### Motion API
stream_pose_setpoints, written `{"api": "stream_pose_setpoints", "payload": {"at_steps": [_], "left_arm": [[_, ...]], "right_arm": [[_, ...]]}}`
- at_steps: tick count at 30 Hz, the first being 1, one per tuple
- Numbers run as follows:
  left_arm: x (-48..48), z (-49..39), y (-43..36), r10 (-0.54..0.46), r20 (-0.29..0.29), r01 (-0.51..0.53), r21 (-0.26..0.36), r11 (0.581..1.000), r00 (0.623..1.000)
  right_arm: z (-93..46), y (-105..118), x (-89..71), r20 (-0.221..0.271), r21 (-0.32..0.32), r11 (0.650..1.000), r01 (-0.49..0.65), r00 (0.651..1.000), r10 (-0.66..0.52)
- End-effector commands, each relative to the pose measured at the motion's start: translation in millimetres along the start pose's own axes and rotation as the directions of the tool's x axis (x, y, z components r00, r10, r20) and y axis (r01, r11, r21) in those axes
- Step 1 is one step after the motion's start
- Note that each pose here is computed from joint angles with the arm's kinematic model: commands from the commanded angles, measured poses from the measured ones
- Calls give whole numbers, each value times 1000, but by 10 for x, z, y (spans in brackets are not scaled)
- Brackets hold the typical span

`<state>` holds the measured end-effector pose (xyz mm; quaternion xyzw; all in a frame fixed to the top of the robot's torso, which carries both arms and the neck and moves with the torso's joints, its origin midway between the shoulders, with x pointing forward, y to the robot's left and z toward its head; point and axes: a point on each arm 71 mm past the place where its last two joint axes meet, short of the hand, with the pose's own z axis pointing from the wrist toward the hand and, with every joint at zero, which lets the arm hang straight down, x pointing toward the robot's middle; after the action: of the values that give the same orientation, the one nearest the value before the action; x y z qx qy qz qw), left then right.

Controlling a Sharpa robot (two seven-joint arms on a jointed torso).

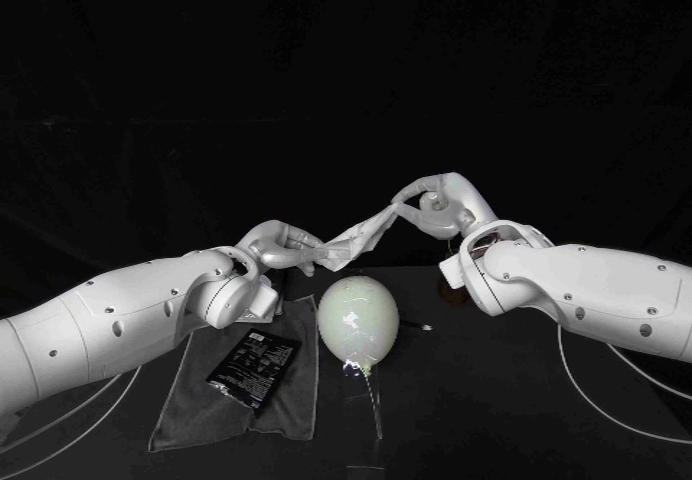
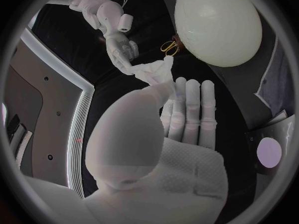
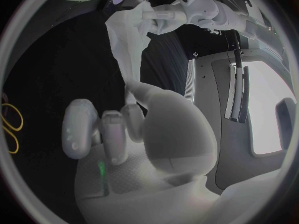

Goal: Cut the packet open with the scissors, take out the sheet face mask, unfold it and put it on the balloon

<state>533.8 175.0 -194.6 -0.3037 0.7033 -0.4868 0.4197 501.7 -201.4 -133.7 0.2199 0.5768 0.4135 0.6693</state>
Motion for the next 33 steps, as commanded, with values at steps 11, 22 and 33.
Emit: {"api": "stream_pose_setpoints", "payload": {"at_steps": [11,22,33], "left_arm": [[12,3,-9,-1,-14,1,1,1000,1000],[-10,6,1,4,-14,-4,0,1000,1000],[-46,36,11,44,-24,-44,16,999,999]], "right_arm": [[28,-36,-36,-4,10,1000,-20,1000,20],[37,-55,-38,-28,19,999,-35,999,35],[55,-44,32,-147,39,996,-74,986,79]]}}
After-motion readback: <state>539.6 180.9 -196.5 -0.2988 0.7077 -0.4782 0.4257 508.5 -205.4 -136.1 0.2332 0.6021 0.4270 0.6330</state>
